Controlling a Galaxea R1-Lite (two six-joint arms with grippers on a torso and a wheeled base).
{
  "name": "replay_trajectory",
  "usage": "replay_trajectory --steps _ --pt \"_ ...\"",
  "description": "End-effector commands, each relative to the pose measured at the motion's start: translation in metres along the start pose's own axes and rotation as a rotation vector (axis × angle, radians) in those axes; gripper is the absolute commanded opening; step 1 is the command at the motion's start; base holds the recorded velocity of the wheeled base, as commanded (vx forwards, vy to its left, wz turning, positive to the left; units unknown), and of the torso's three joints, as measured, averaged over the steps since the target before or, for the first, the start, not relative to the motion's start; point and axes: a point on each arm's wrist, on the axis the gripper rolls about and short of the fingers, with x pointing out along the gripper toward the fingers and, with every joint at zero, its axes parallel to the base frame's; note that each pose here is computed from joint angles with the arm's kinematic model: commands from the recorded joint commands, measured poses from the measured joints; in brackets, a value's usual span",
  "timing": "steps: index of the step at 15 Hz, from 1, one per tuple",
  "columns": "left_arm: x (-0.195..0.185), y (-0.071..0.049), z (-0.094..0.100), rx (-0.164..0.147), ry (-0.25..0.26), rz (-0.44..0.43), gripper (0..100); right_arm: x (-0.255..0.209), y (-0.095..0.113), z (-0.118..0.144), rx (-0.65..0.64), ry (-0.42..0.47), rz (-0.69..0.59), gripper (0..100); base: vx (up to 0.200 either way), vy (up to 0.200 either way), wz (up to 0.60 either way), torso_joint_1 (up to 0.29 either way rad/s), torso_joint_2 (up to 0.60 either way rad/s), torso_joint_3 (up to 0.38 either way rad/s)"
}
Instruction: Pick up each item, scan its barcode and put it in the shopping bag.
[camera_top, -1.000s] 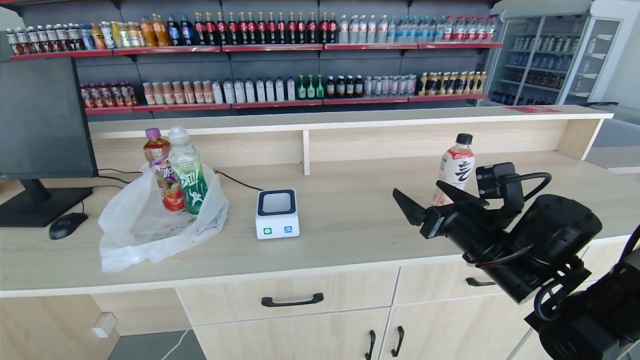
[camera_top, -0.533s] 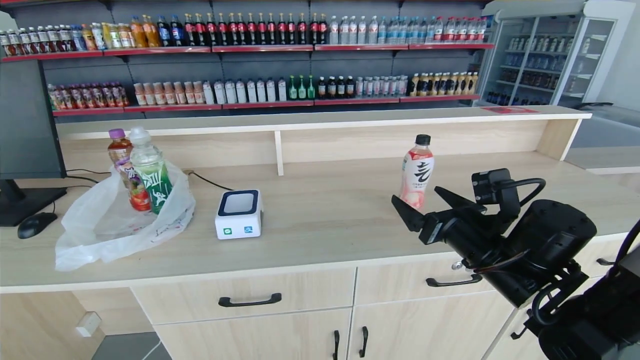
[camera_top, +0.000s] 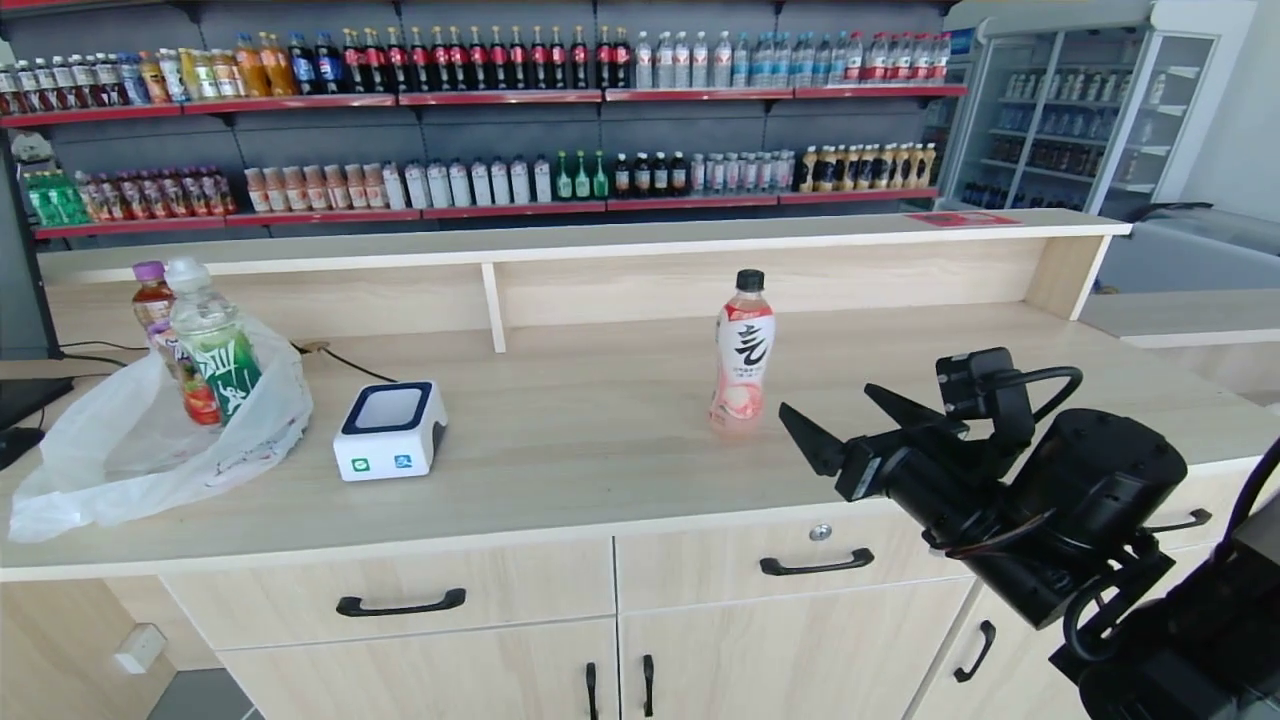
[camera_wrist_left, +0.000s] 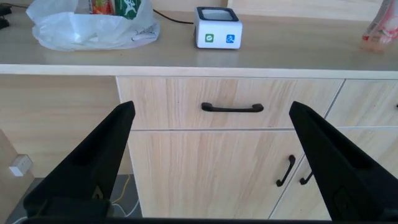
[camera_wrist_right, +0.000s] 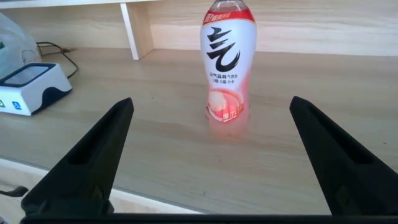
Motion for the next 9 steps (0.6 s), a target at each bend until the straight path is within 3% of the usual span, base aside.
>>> replay_trajectory --steps 1,2,9 --pt "0.0 0.0 0.0 0.001 0.0 0.0 100 -0.0007 0.0021 -0.0014 0.0 0.006 0.007 100 0.0 0.0 0.0 0.0 0.0 0.0" --pt "0.0 0.0 0.0 0.003 0.0 0.0 100 -0.0019 0.0038 -0.0026 0.0 0.012 0.013 100 0.0 0.0 0.0 0.0 0.0 0.0" --pt "0.0 0.0 0.0 0.0 0.0 0.0 100 -0.0035 0.0102 -0.0081 -0.006 0.035 0.035 100 0.2 0.0 0.0 0.003 0.0 0.002"
